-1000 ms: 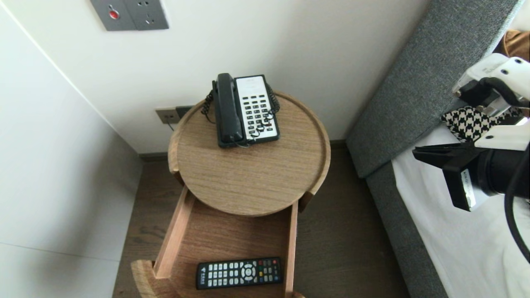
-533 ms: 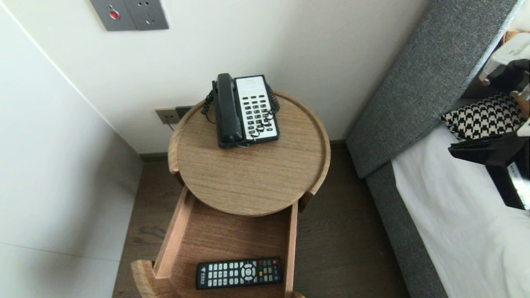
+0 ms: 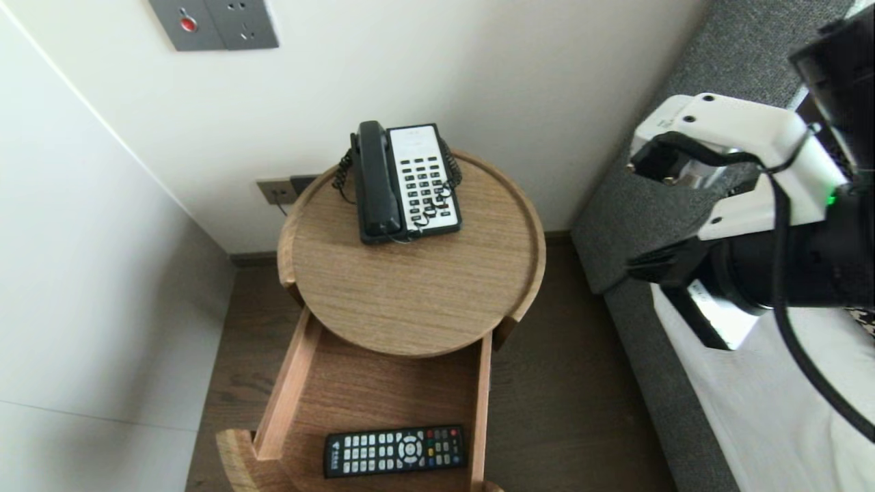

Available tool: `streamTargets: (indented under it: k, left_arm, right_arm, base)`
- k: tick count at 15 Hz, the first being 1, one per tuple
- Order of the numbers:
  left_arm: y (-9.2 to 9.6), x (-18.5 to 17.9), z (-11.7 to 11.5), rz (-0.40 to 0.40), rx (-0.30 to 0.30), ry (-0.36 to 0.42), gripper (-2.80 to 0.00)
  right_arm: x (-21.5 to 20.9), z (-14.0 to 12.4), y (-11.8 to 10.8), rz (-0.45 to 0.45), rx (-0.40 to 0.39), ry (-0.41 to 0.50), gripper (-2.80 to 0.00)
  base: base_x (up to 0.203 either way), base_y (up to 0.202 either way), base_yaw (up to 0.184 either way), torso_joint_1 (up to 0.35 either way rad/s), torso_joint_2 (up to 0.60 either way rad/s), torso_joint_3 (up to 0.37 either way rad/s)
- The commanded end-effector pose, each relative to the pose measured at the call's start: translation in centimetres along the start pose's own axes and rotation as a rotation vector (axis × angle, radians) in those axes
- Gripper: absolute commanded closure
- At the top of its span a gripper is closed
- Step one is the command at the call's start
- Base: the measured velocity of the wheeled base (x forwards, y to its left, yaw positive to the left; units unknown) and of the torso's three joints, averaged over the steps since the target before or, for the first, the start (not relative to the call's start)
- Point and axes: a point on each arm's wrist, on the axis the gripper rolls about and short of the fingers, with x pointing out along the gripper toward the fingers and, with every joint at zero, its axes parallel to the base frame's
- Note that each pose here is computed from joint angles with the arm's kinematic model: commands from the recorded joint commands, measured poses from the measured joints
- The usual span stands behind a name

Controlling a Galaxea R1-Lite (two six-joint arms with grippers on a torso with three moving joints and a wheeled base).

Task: Take the remote control out of the drawer one by one and place them on the table

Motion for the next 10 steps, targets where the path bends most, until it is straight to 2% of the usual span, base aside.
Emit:
streamTargets:
  k: [1,4,8,10]
  left_arm:
    - [0.0,0.1,-1.1,0.001,-0.001,0.037,0.0]
    - [0.0,0.1,-1.1,0.001,-0.001,0.037,0.0]
    - [0.0,0.1,-1.1,0.0,-0.001,0.037,0.0]
    - [0.0,0.1,-1.1,0.0,-0.001,0.037,0.0]
  right_arm:
    - [2.5,0.8,1.9,0.06,-0.03,0.027,0.0]
    - [5.3,1.0,4.2,0.137,-0.042,0.077,0.0]
    - [8.4,1.5,6.2,0.29,-0.026,0.129,0.0]
    - [9.5,1.7,7.4,0.327,-0.041,0.147,0.0]
  base:
    - [0.0,0.0,0.0,0.0,0.0,0.0]
    - [0.0,0.0,0.0,0.0,0.0,0.0]
    - [0.0,0.0,0.0,0.0,0.0,0.0]
    - [0.0,0.0,0.0,0.0,0.0,0.0]
